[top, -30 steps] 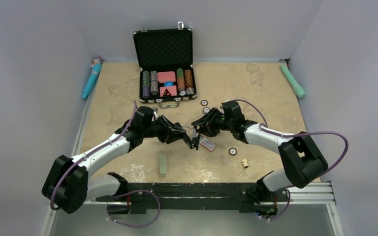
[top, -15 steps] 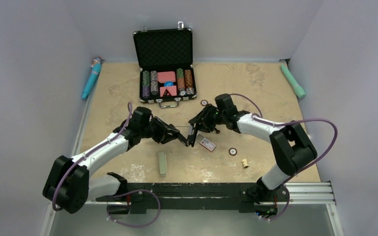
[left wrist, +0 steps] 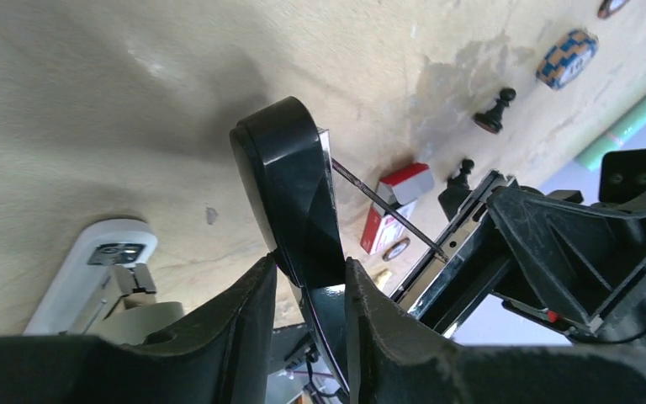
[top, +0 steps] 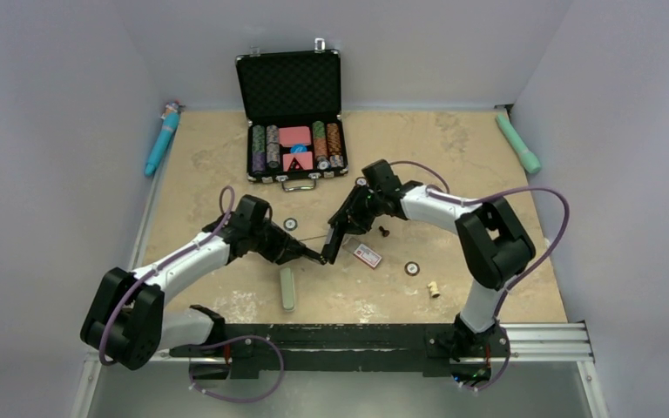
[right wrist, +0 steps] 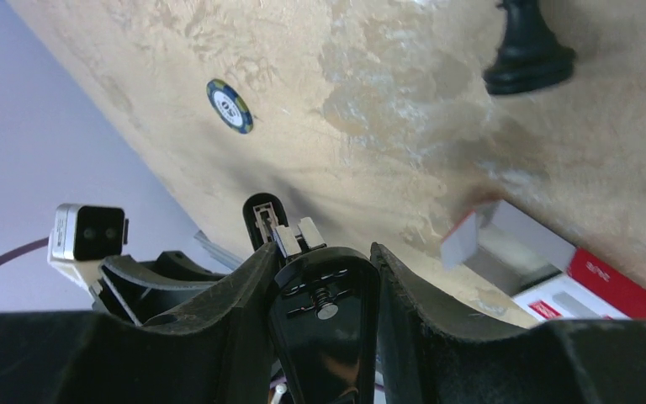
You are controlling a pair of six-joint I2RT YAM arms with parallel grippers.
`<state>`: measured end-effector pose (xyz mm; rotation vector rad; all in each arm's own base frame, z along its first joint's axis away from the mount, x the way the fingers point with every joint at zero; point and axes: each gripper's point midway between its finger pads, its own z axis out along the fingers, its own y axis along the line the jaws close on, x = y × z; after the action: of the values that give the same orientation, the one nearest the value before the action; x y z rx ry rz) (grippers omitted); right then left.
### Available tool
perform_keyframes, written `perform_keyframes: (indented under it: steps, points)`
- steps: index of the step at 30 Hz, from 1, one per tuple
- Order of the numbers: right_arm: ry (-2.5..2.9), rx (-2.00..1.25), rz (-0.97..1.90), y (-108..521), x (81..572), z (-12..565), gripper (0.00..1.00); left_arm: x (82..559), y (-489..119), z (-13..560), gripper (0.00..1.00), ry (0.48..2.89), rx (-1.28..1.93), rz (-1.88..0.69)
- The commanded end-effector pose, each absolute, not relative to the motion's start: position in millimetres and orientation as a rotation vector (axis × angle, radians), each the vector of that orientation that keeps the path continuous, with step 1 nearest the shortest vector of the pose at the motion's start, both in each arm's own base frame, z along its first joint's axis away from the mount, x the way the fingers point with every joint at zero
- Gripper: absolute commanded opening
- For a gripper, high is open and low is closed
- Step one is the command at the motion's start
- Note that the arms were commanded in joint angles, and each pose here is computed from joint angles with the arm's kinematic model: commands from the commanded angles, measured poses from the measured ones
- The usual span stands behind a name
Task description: Unload the staples from the stapler
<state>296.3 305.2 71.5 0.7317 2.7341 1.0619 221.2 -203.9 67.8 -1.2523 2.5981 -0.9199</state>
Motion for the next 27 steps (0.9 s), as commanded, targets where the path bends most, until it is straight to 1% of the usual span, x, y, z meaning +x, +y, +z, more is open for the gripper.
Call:
perform_keyframes:
  steps: [1, 5, 10, 13, 15, 19, 23, 27]
  points:
    - [2.64, 0.795, 0.879, 294, 348, 82, 0.0, 182, -175, 39, 0.0, 2.74, -1.317, -0.655]
    - [2.649, 0.809, 0.799, 293, 366, 79, 0.0, 179, -172, 39, 0.0, 2.751, -1.331, -0.632]
    - [2.706, 0.836, 0.561, 275, 374, 64, 0.0, 176, -170, 39, 0.0, 2.766, -1.338, -0.612]
    - [2.698, 0.828, 0.487, 270, 383, 67, 0.0, 175, -168, 40, 0.0, 2.774, -1.334, -0.596]
    - [2.7, 0.814, 0.473, 269, 386, 66, 0.0, 176, -168, 40, 0.0, 2.773, -1.33, -0.6]
    - [2.717, 0.805, 0.348, 263, 383, 53, 0.0, 178, -171, 39, 0.0, 2.783, -1.327, -0.613]
    - [2.74, 0.753, 0.367, 268, 382, 51, 0.0, 183, -173, 43, 0.0, 2.779, -1.3, -0.629]
    - [2.724, 0.65, 0.477, 282, 381, 74, 0.0, 192, -174, 56, 0.0, 2.756, -1.233, -0.652]
